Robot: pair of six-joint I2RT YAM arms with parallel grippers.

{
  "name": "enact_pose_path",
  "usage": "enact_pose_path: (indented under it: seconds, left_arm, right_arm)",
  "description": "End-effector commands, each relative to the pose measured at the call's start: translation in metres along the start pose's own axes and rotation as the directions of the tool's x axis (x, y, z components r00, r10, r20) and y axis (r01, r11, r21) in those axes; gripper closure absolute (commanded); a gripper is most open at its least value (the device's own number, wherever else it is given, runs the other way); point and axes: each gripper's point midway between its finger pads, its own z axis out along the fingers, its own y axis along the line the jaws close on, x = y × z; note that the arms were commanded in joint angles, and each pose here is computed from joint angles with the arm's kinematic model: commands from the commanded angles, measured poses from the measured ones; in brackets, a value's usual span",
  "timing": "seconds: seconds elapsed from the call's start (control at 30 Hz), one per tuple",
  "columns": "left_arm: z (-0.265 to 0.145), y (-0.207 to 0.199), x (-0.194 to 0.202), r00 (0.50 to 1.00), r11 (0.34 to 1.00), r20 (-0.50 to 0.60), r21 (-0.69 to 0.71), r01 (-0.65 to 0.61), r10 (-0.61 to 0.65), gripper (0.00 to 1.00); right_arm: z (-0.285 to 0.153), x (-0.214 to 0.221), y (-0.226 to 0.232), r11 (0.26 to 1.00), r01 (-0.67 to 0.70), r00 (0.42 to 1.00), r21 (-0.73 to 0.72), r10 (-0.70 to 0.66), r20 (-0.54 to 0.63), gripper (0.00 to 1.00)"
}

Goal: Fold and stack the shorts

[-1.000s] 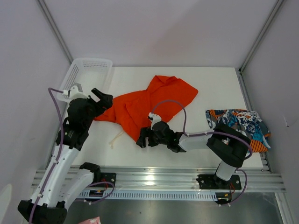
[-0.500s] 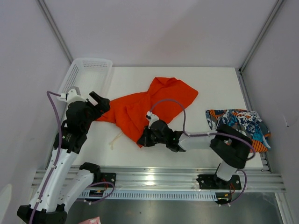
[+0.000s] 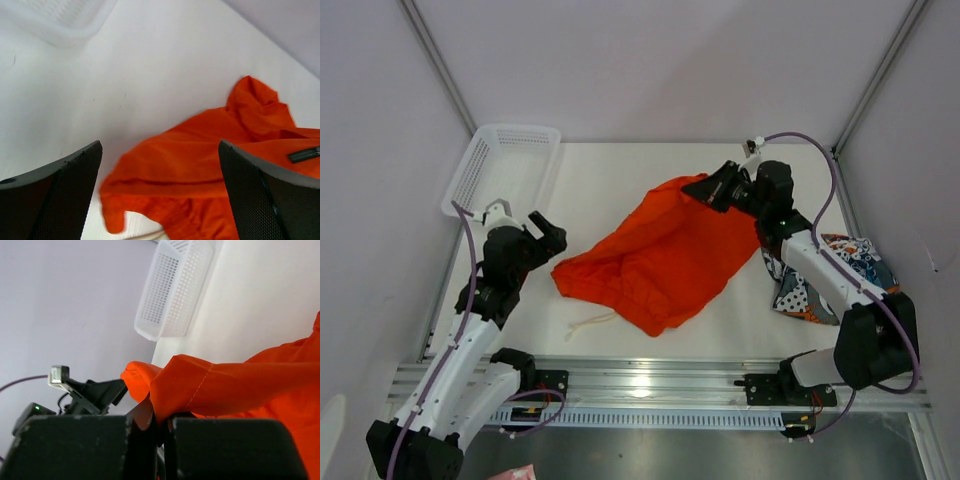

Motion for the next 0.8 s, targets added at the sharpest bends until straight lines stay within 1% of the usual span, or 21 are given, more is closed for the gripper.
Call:
enact_pose_path:
  seconds: [0.0, 0.03, 0.07, 0.13, 0.2, 0.23, 0.27, 0.33, 0.4, 0.43, 0.47, 0.53, 0.57, 0.67, 0.7, 0.77]
  left_arm:
    - [0.009, 0.0, 0.014, 1.0, 0.999, -0.002, 0.05, 0.008, -0.008, 0.01]
    - [0.01, 0.002, 0.018, 1.0, 0.999, -0.006, 0.051, 0.017, -0.016, 0.01]
    - [0.015, 0.011, 0.035, 0.999, 0.999, -0.035, 0.036, 0.032, -0.03, 0.01]
    - [0.018, 0.013, 0.047, 0.997, 0.997, -0.059, 0.053, 0.053, -0.05, 0.01]
    - [0.016, 0.014, 0.067, 0.992, 0.993, -0.105, 0.085, 0.085, -0.076, 0.01]
    - [0.015, 0.011, 0.069, 0.991, 0.99, -0.106, 0.107, 0.095, -0.083, 0.01]
    - [0.014, 0.009, 0.071, 0.992, 0.986, -0.097, 0.137, 0.095, -0.082, 0.01]
    - [0.004, -0.001, 0.073, 0.996, 0.975, -0.07, 0.213, 0.069, -0.055, 0.01]
    - [-0.005, -0.004, 0.078, 0.999, 0.965, -0.044, 0.26, 0.04, -0.03, 0.01]
    - [-0.006, -0.002, 0.081, 0.999, 0.963, -0.042, 0.265, 0.039, -0.029, 0.01]
    - [-0.006, 0.005, 0.092, 0.997, 0.967, -0.066, 0.251, 0.043, -0.027, 0.01]
    - [-0.007, 0.012, 0.099, 0.996, 0.972, -0.084, 0.231, 0.05, -0.031, 0.01]
    - [-0.006, 0.016, 0.104, 0.995, 0.975, -0.098, 0.216, 0.047, -0.027, 0.01]
    - [-0.007, 0.019, 0.117, 0.993, 0.971, -0.121, 0.237, 0.044, -0.016, 0.01]
    - [-0.006, 0.015, 0.113, 0.995, 0.964, -0.1, 0.262, 0.046, -0.021, 0.01]
    - [-0.001, 0.023, 0.125, 0.992, 0.97, -0.127, 0.24, 0.042, -0.012, 0.01]
  right_arm:
    - [0.002, -0.007, -0.012, 0.995, -0.099, 0.99, -0.034, 0.095, -0.104, 1.0]
    - [0.004, -0.01, -0.016, 0.994, -0.103, 0.989, -0.036, 0.099, -0.107, 1.0]
    - [0.004, -0.016, -0.018, 0.994, -0.101, 0.99, -0.039, 0.096, -0.103, 1.0]
    - [0.008, -0.025, -0.033, 0.994, -0.105, 0.99, -0.015, 0.103, -0.092, 1.0]
    - [0.012, -0.035, -0.037, 0.996, -0.09, 0.993, -0.01, 0.089, -0.078, 1.0]
    - [0.015, -0.04, -0.047, 0.995, -0.099, 0.992, 0.009, 0.1, -0.073, 1.0]
    - [0.019, -0.047, -0.044, 0.996, -0.088, 0.994, 0.001, 0.088, -0.065, 1.0]
    - [0.027, -0.054, -0.057, 0.995, -0.096, 0.993, 0.026, 0.097, -0.061, 1.0]
    - [0.034, -0.065, -0.055, 0.996, -0.085, 0.995, 0.019, 0.086, -0.048, 1.0]
    - [0.037, -0.068, -0.055, 0.996, -0.085, 0.995, 0.02, 0.086, -0.045, 1.0]
    - [0.043, -0.068, -0.063, 0.995, -0.094, 0.994, 0.034, 0.096, -0.05, 1.0]
    - [0.049, -0.076, -0.061, 0.996, -0.083, 0.996, 0.026, 0.084, -0.042, 1.0]
    - [0.053, -0.075, -0.067, 0.995, -0.093, 0.994, 0.034, 0.094, -0.049, 1.0]
    - [0.059, -0.078, -0.071, 0.995, -0.094, 0.994, 0.037, 0.095, -0.047, 1.0]
    - [0.06, -0.077, -0.072, 0.995, -0.097, 0.994, 0.039, 0.099, -0.049, 1.0]
    - [0.061, -0.076, -0.074, 0.994, -0.099, 0.993, 0.038, 0.101, -0.053, 1.0]
